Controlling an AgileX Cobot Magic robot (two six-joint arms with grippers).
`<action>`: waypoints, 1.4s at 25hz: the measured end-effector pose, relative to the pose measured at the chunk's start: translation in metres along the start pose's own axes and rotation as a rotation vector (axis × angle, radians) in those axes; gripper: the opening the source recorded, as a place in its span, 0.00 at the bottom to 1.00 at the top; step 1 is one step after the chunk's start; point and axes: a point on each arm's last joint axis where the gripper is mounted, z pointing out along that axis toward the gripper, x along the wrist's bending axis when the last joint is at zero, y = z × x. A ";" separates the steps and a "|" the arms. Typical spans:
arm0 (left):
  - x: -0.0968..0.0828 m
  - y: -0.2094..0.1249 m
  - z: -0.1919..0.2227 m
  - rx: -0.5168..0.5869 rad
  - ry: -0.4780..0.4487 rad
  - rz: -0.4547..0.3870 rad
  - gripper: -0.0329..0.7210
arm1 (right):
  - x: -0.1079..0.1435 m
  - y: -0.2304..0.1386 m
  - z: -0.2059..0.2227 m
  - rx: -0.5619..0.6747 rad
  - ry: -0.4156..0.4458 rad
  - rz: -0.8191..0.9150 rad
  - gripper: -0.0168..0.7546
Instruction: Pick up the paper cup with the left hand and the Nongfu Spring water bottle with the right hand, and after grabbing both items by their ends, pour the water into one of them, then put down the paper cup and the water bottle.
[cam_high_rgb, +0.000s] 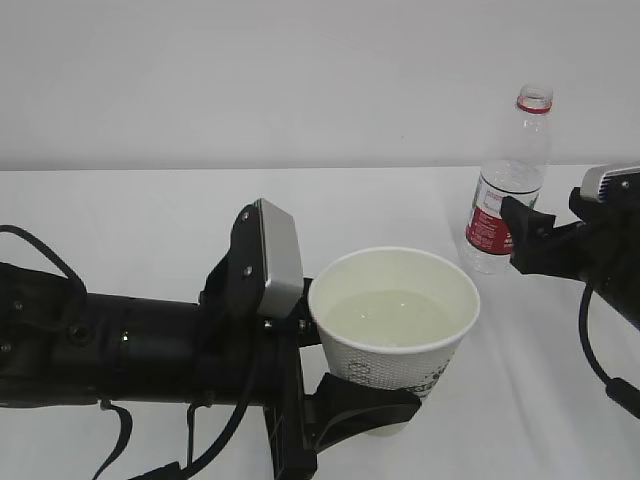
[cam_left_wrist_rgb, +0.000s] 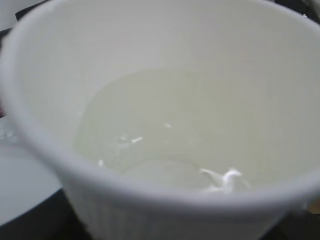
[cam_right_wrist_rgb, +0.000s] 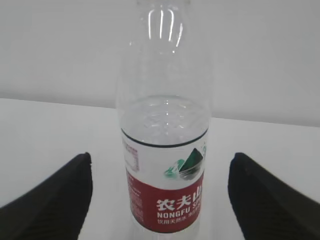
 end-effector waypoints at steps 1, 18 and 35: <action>0.000 0.000 0.000 0.000 0.000 0.000 0.70 | 0.000 0.001 -0.003 0.000 0.000 0.000 0.85; 0.011 0.005 -0.001 -0.064 0.123 -0.113 0.70 | 0.001 -0.001 -0.027 0.020 0.000 0.001 0.81; 0.029 0.010 -0.006 -0.132 0.322 -0.101 0.70 | 0.001 -0.001 -0.027 0.019 0.000 0.001 0.79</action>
